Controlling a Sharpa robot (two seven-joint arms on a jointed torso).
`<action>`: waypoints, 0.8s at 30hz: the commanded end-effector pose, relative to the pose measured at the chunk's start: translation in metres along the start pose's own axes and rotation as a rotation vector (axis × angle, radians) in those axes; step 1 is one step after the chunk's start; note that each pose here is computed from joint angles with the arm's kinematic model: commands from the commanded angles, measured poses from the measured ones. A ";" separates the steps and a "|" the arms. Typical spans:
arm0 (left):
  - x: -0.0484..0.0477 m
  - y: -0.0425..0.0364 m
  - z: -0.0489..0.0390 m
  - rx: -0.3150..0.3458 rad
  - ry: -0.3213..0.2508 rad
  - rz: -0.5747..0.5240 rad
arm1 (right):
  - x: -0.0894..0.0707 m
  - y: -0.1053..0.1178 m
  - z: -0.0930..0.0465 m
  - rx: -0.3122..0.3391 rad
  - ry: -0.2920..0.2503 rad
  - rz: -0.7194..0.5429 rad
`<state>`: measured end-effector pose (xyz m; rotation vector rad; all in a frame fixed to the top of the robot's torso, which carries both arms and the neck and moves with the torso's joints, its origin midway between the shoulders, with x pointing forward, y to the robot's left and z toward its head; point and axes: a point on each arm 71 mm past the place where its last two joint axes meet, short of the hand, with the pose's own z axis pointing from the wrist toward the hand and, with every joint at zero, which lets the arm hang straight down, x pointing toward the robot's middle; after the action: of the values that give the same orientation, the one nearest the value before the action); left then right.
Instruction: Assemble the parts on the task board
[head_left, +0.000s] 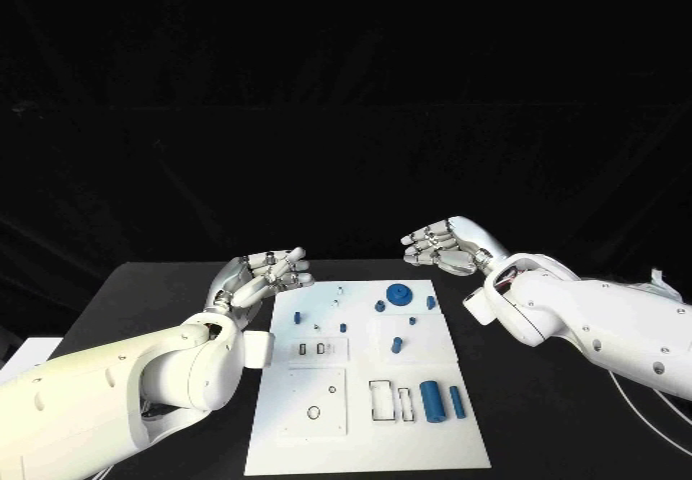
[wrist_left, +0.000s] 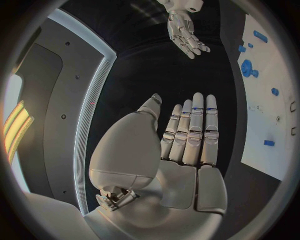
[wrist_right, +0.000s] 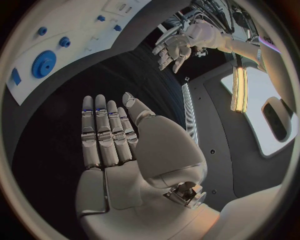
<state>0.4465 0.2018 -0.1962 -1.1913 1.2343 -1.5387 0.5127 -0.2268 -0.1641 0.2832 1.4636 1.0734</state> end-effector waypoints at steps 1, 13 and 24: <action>0.0087 -0.0059 -0.0042 0.008 0.064 -0.043 | 0.004 0.005 0.003 -0.033 0.106 -0.314; 0.0247 -0.0202 -0.0166 -0.003 0.137 -0.097 | 0.004 0.017 0.013 -0.063 0.150 -0.643; 0.0288 -0.0246 -0.0204 -0.015 0.150 -0.119 | 0.017 0.021 0.021 -0.040 0.236 -0.764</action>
<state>0.4204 0.1856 -0.1699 -1.1850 1.2838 -1.7021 0.5178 -0.1945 -0.1524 -0.3582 1.5153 0.6053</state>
